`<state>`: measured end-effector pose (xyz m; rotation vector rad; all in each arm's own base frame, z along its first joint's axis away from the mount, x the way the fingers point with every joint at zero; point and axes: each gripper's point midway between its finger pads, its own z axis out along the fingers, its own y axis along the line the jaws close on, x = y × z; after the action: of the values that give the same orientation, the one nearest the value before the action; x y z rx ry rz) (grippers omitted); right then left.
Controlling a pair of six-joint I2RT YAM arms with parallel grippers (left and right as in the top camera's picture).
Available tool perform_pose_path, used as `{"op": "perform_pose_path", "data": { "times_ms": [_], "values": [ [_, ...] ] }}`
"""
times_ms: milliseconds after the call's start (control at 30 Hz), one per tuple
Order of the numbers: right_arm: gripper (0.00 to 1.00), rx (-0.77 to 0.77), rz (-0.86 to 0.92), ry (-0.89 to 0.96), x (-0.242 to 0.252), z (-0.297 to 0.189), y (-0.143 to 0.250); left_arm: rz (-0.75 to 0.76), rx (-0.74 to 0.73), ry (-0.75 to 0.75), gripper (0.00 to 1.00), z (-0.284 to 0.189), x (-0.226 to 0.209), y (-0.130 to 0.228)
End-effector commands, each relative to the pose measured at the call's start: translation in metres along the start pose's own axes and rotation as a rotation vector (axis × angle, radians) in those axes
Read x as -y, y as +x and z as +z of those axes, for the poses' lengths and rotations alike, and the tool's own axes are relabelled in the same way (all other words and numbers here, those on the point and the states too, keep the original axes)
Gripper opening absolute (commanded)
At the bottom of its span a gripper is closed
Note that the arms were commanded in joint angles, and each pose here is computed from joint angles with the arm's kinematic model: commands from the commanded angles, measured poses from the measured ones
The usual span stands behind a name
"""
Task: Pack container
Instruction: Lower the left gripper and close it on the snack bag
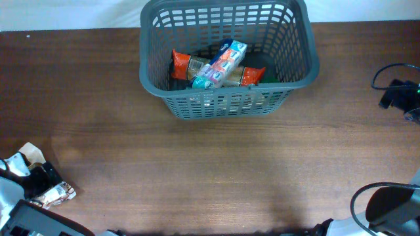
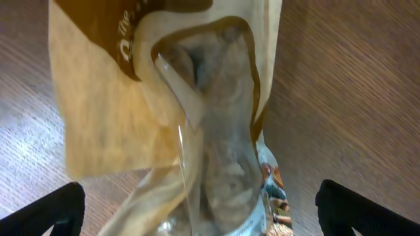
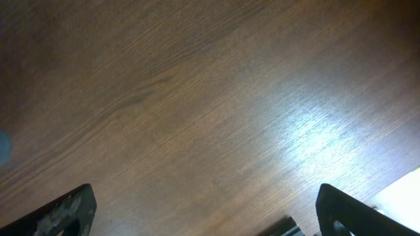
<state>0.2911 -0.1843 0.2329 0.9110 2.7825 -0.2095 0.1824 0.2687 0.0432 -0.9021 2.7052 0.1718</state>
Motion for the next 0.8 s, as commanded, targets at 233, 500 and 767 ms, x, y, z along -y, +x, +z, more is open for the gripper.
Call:
{"op": "perform_pose_path", "data": {
  "times_ms": [233,500,767],
  "values": [
    [0.99,0.011,0.015,0.015,0.004,-0.003,0.001,0.02,-0.014,0.024,0.99,0.018,0.0,0.0],
    [0.99,0.011,0.014,0.015,0.004,-0.003,0.001,0.018,-0.029,0.03,0.99,0.03,0.0,0.002],
    [0.99,0.011,0.014,0.015,0.004,-0.004,0.001,0.01,-0.024,0.027,0.99,0.03,-0.001,0.001]
  ]
}}
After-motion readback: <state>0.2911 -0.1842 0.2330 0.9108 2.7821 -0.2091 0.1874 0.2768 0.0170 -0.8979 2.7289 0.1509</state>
